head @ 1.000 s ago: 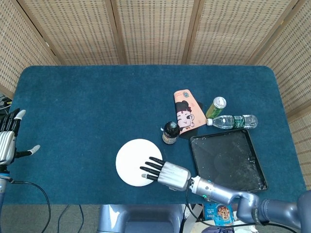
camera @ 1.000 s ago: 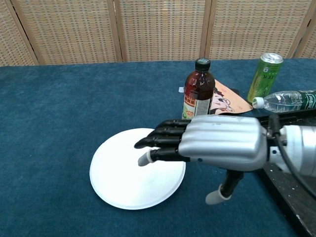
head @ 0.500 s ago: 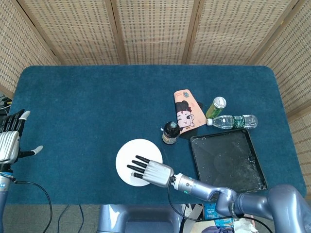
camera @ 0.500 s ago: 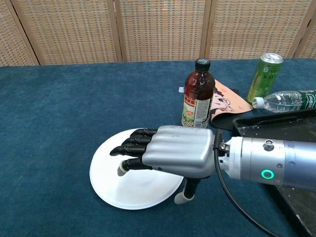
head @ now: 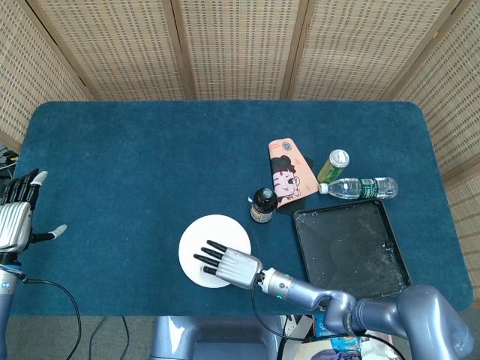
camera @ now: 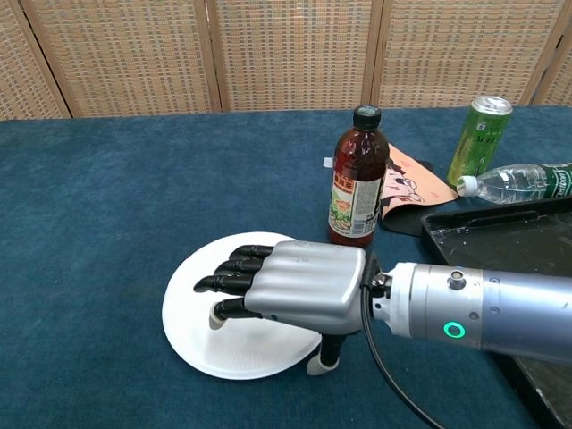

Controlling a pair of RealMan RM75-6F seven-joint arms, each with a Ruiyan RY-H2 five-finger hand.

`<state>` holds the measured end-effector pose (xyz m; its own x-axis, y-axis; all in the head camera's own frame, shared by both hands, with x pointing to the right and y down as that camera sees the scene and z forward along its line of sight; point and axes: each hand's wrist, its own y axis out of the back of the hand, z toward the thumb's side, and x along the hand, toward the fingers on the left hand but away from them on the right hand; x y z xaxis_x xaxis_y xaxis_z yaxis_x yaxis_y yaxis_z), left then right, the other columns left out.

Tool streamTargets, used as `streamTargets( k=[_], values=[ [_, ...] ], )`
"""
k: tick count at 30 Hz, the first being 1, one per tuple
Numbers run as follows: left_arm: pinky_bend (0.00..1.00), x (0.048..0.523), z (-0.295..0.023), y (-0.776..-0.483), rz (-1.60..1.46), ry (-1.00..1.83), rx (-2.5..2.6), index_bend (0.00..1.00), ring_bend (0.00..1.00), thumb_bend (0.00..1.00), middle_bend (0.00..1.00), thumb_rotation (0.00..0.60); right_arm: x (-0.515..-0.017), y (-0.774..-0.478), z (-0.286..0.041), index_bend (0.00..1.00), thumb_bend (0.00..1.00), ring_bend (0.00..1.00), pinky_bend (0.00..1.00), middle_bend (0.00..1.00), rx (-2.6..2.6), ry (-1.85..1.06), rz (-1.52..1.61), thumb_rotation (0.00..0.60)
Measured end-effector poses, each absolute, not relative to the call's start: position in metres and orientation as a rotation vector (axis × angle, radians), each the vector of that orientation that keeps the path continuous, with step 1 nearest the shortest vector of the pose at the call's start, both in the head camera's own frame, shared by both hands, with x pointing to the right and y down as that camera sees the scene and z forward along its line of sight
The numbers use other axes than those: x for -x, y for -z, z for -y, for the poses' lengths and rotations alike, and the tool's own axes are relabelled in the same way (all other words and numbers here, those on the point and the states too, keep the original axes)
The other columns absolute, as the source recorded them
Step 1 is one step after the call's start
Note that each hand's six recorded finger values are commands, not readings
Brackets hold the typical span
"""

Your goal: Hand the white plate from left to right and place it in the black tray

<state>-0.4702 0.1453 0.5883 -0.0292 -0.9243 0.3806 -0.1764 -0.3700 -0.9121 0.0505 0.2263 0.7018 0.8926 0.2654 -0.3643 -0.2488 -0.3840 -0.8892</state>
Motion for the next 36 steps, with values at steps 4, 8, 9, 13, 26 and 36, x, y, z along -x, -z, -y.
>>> streamTargets(
  k=[4,8,9,13,26,36],
  values=[
    [0.0,0.471,-0.145,-0.589,-1.177,1.457,1.595,0.0,0.0,0.0,0.0,0.6,-0.046,-0.702,-0.222,0.23,0.22,0.0,0.0,0.0,1.884,-0.543,0.049,0.6],
    [0.0,0.471,-0.145,-0.589,-1.181,1.459,1.598,0.0,0.0,0.0,0.0,0.6,-0.043,-0.702,-0.215,0.23,0.3,0.0,0.0,0.0,1.871,-0.538,0.098,0.6],
    [0.0,0.471,-0.145,-0.589,-1.181,1.458,1.599,0.0,0.0,0.0,0.0,0.6,-0.042,-0.701,-0.213,0.23,0.3,0.0,0.0,0.0,1.864,-0.536,0.116,0.6],
    [0.0,0.472,-0.145,-0.589,-1.183,1.457,1.6,0.0,0.0,0.0,0.0,0.6,-0.041,-0.699,-0.202,0.23,0.3,0.0,0.0,0.0,1.835,-0.527,0.182,0.6],
    [0.0,0.471,-0.146,-0.59,-1.184,1.453,1.61,0.0,0.0,0.0,0.0,0.6,-0.042,-0.709,-0.184,0.48,0.47,0.0,0.0,0.0,1.748,-0.572,0.243,0.6],
    [0.0,0.472,-0.146,-0.589,-1.191,1.45,1.616,0.0,0.0,0.0,0.0,0.6,-0.041,-0.702,-0.183,0.64,0.47,0.0,0.0,0.0,1.753,-0.52,0.276,0.6]
  ],
)
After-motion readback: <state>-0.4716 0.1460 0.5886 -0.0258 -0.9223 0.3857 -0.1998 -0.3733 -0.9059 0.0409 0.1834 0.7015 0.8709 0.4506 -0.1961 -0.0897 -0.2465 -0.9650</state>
